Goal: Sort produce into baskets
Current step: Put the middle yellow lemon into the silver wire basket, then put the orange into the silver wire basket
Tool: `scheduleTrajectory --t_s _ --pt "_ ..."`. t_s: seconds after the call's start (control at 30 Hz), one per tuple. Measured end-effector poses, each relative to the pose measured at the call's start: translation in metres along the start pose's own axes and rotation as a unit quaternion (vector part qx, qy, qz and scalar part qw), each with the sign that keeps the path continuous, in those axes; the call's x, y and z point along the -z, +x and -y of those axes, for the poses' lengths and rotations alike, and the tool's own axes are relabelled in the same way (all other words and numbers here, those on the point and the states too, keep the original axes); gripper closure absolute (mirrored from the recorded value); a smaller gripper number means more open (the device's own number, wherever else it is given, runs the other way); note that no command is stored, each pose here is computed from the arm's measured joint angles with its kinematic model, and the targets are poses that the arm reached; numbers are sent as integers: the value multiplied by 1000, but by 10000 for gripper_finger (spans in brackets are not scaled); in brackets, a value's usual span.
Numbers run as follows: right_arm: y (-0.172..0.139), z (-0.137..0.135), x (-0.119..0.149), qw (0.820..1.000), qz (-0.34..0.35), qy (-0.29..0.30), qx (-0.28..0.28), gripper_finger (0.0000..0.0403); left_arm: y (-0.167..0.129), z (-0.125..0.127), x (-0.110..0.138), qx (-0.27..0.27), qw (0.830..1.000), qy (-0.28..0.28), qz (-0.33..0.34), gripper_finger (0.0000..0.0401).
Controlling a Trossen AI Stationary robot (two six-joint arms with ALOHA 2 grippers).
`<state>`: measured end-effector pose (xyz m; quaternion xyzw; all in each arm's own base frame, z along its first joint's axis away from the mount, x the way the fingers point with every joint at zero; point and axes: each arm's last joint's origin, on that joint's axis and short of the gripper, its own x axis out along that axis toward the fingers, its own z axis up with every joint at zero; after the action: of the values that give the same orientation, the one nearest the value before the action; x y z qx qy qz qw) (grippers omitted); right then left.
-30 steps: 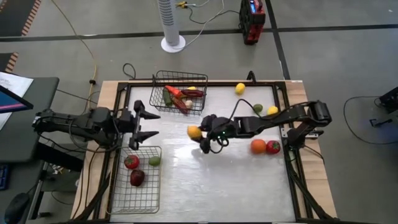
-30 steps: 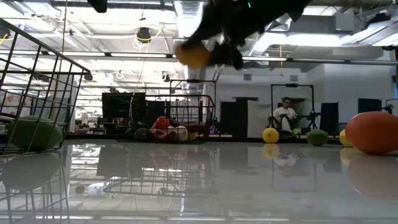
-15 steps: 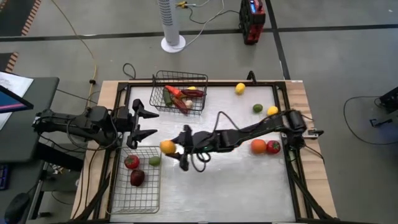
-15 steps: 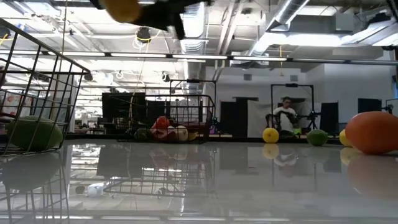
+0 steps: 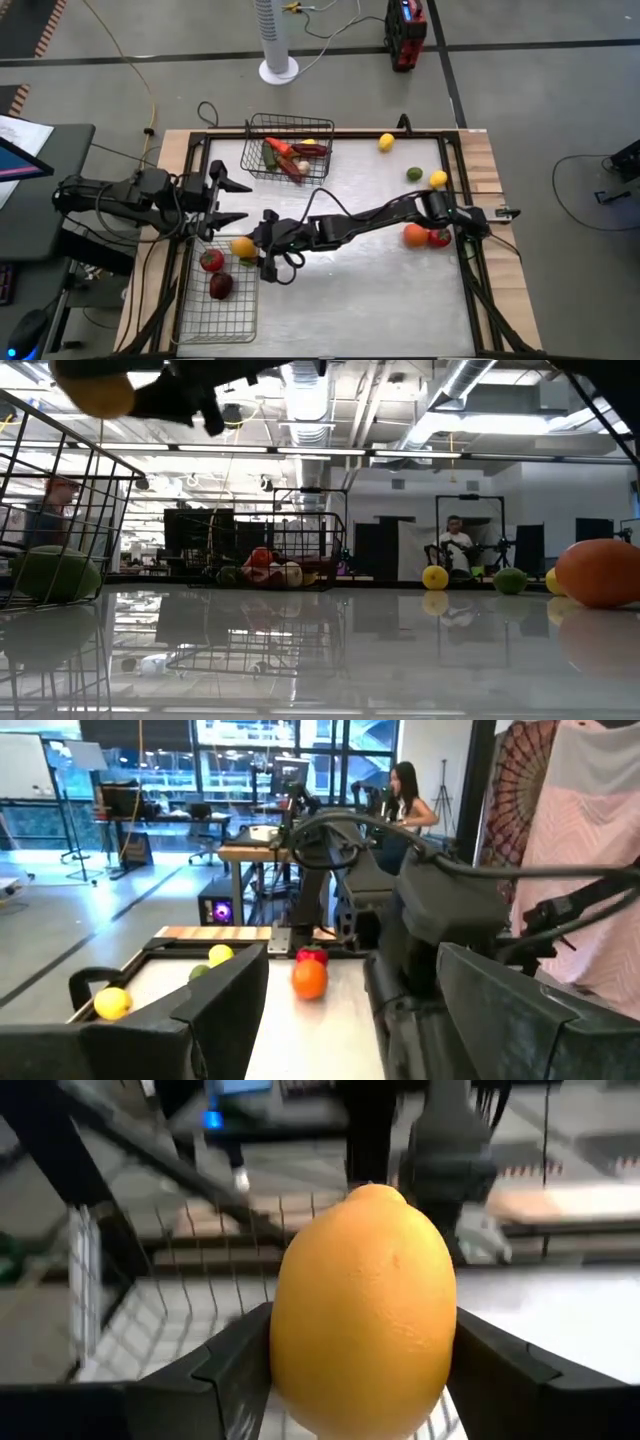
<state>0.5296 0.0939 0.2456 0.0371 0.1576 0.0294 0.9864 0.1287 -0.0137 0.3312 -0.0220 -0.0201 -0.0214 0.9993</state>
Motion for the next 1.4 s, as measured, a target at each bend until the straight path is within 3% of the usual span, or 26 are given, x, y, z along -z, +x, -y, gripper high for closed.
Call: scheduleTrajectory --t_s 0.4,0.57,0.8,0.93,1.07,1.23,1.4 --pt "-2 3 7 999 -52 9 8 62 -18 0 -7 31 999 1 28 122" --pt "-7 4 6 997 -72 2 18 54 -19 0 -5 30 999 0 21 122" --pt "-44 15 -11 978 -154 -38 137 58 -15 0 -2 26 1000 -5 1 122" --pt "-59 32 -10 962 -213 -26 171 58 -14 0 -1 26 1000 -13 -2 122" --pt "-71 52 -2 929 -280 -30 242 58 -14 0 0 25 1000 -13 -9 122" --pt "-92 72 14 861 -377 -41 338 58 -14 0 4 24 999 -17 -26 122" --pt "-113 86 24 799 -466 -50 377 58 -14 0 6 23 999 -20 -36 122"
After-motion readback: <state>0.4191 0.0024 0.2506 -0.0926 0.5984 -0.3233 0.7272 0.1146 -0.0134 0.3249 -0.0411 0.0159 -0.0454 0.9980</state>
